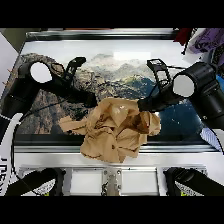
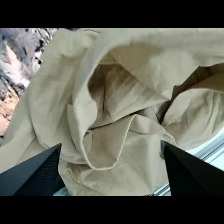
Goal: Fold the clothes and pants, and hang the long-sleeved shirts on hangers.
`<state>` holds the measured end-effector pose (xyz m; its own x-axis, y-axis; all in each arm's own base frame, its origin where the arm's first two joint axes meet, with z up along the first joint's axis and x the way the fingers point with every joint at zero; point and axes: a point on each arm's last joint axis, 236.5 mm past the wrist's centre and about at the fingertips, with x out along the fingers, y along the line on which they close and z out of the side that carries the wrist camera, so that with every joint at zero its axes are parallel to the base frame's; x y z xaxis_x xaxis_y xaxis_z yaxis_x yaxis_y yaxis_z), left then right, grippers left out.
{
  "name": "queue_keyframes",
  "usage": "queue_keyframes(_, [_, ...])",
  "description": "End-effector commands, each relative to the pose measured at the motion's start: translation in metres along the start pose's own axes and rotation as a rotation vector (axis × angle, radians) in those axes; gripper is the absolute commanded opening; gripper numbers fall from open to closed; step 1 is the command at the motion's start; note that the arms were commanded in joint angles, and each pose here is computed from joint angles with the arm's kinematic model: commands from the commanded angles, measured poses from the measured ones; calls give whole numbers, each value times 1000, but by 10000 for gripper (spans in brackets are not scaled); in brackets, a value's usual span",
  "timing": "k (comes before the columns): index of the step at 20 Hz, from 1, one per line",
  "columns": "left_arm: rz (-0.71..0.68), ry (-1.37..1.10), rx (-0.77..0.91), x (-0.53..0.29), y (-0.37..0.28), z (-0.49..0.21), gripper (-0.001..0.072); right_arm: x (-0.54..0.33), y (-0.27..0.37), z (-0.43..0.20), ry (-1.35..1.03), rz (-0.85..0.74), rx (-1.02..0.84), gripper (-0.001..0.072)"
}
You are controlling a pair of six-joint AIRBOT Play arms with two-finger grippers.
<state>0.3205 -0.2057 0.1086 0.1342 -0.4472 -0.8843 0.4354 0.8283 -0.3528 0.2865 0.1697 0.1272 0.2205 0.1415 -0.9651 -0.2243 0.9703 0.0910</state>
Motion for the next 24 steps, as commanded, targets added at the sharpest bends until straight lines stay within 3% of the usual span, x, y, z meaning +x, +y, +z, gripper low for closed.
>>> queue_keyframes(1, [16,-93,46,-30,-8,25,690,1,1,0,0,4,2,11])
queue_keyframes(8, [406,-225,73,-73,83,63,689,1,1,0,0,4,2,11])
queue_keyframes(13, [520,-187,-191,-74,208,51,690,1,1,0,0,4,2,11])
queue_keyframes(17, [686,-117,-379,-86,320,9,689,1,1,0,0,4,2,11])
queue_keyframes(24, [816,-66,-511,-76,436,-41,689,1,1,0,1,4,2,11])
